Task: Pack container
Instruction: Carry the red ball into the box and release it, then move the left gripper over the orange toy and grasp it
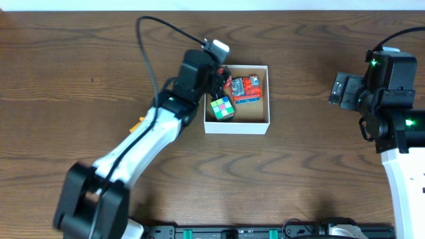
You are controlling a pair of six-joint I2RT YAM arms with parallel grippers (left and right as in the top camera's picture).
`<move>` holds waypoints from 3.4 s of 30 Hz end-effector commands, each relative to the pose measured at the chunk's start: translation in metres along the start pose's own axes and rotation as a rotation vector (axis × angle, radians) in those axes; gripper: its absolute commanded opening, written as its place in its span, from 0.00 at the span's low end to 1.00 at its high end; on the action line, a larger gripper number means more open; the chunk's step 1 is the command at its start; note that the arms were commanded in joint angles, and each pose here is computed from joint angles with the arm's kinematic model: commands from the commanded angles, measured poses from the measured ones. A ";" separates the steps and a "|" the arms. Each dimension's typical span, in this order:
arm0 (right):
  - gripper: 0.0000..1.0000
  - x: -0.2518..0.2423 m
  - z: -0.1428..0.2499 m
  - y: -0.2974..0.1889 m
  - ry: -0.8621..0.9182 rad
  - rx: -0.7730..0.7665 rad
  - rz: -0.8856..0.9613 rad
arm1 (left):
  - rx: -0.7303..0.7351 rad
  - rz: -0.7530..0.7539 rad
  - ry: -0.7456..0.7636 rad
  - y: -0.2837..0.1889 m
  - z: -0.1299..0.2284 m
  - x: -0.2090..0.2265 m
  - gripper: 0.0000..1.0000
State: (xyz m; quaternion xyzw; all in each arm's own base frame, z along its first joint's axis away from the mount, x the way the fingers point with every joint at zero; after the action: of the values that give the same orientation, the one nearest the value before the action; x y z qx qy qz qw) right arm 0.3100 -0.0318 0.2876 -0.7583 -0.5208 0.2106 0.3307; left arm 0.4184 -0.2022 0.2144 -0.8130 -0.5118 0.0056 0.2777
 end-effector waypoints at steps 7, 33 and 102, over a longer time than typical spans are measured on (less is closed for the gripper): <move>0.99 -0.004 -0.004 -0.002 0.022 -0.010 0.013 | -0.044 -0.025 -0.042 -0.012 -0.018 0.002 0.38; 0.99 -0.004 -0.004 -0.002 0.022 -0.010 0.013 | 0.071 0.117 -0.078 0.037 0.031 -0.035 0.06; 0.99 -0.004 -0.004 -0.002 0.022 -0.010 0.013 | 0.769 -0.044 -0.220 -0.124 0.153 0.072 0.98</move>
State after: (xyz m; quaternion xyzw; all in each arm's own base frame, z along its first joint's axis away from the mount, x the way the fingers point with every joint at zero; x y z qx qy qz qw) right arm 0.3100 -0.0318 0.2875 -0.7582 -0.5207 0.2110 0.3308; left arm 0.3084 -0.0204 0.1718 -0.5731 -0.5963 0.2642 0.4962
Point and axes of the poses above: each gripper's point midway between its finger pads, its own y axis out along the fingers, its own x axis along the line the jaws close on, z = x × y, the point moved 3 cm from there along -y, back along the fingers, and after that the axes turned 7 degrees about y, right-handed, at the moved point
